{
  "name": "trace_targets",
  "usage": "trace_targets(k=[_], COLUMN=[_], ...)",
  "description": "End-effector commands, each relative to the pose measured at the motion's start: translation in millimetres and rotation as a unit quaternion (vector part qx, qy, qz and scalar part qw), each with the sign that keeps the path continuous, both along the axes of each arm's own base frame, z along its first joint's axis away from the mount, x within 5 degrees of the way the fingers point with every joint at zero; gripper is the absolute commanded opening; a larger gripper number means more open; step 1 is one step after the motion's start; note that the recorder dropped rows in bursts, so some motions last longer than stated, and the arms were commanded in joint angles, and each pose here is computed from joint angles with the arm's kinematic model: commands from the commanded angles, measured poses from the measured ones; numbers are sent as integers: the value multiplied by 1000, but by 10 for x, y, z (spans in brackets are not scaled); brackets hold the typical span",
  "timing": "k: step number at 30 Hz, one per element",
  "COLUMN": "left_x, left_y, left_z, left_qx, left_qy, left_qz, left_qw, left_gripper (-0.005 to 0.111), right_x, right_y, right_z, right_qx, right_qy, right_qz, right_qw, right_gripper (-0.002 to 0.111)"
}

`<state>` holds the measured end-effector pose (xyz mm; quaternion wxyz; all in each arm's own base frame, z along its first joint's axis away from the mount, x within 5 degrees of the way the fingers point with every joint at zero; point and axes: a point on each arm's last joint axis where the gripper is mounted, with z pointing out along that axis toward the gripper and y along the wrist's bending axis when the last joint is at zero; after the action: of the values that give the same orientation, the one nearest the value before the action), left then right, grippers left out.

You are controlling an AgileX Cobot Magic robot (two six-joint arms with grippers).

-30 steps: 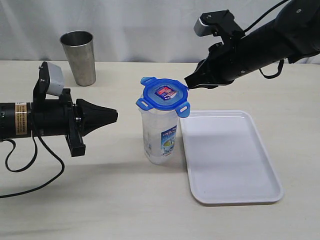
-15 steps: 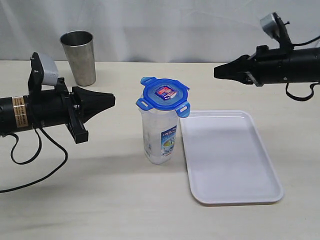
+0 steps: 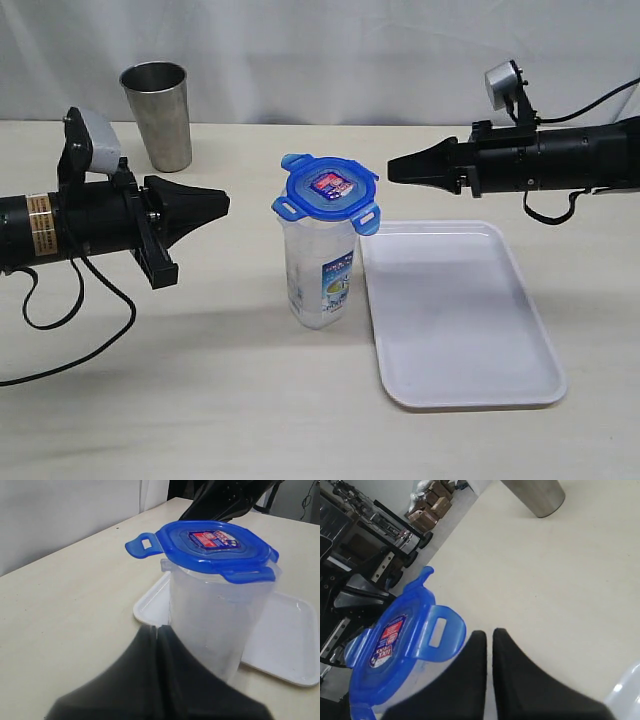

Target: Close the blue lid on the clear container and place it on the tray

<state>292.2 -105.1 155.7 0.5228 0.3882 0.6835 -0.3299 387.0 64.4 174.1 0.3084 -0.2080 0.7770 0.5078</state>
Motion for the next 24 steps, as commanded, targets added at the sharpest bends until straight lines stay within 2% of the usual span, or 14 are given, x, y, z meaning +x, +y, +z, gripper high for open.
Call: trace_targets(k=[1, 12, 18, 24], left_x=[19, 23, 28, 28], left_y=[-25, -24, -22, -22], left_z=[16, 19, 21, 21], left_qx=[-5, -7, -8, -7], left_qy=[-4, -4, -4, -6], left_qz=[1, 4, 7, 6], left_qw=[1000, 1000, 1000, 1000], left_gripper=[0, 0, 0, 0], right_x=[-5, -29, -167, -328], right_y=[39, 39, 43, 52], right_z=[33, 107, 339, 336], right_qx=[7, 0, -12, -6], right_qy=[-9, -16, -42, -44], right_qz=[11, 17, 26, 23], right_qw=[1000, 1000, 999, 999], right_gripper=[5, 5, 5, 5])
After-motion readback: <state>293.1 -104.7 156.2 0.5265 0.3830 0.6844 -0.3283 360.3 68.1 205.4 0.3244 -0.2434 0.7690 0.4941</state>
